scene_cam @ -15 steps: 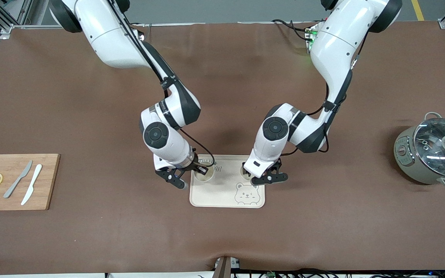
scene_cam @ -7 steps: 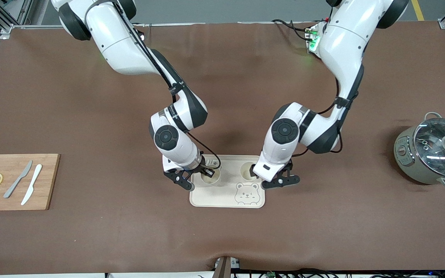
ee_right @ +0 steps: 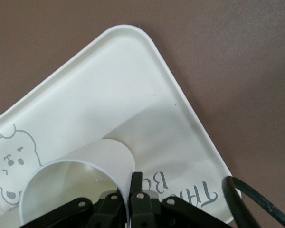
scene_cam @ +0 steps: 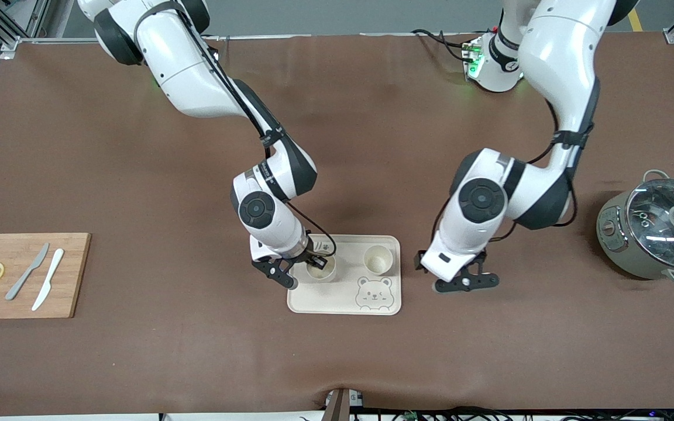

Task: Place white IKEA cup upright on tray with both arms
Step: 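Open the left gripper and withdraw it while the right gripper lowers its cup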

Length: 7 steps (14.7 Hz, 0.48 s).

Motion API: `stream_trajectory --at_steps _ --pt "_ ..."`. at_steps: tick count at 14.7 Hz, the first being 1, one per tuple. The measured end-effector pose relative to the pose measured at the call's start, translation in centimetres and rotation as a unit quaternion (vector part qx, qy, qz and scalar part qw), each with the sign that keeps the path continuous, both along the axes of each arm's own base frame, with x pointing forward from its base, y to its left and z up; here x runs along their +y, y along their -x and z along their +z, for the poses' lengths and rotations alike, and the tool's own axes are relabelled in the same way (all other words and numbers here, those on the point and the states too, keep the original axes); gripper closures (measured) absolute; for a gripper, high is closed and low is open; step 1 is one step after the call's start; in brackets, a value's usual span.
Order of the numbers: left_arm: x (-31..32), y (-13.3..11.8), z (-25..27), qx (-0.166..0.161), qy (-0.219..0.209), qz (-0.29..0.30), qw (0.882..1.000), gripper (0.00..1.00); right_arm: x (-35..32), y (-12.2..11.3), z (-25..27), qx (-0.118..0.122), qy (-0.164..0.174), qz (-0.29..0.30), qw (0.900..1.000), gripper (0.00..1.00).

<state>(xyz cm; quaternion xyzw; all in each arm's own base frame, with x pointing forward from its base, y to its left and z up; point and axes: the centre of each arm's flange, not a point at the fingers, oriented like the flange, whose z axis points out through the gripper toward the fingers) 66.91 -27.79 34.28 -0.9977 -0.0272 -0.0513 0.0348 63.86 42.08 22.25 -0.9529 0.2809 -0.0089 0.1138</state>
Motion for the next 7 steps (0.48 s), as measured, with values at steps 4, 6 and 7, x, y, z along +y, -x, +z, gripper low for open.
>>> stream_trajectory --at_steps 4,6,7 --pt "6.4 -1.6 3.2 0.012 0.001 -0.027 1.000 0.00 0.0 0.0 -0.2 -0.002 0.001 0.000 1.000 0.97" --pt "9.8 -2.1 4.8 0.018 0.007 -0.036 0.999 0.00 0.0 0.0 -0.3 -0.001 0.002 0.000 1.000 0.97" --pt "11.5 -2.4 5.4 0.020 0.012 -0.038 0.999 0.00 0.0 0.0 -0.3 -0.002 0.002 0.000 1.000 0.96"
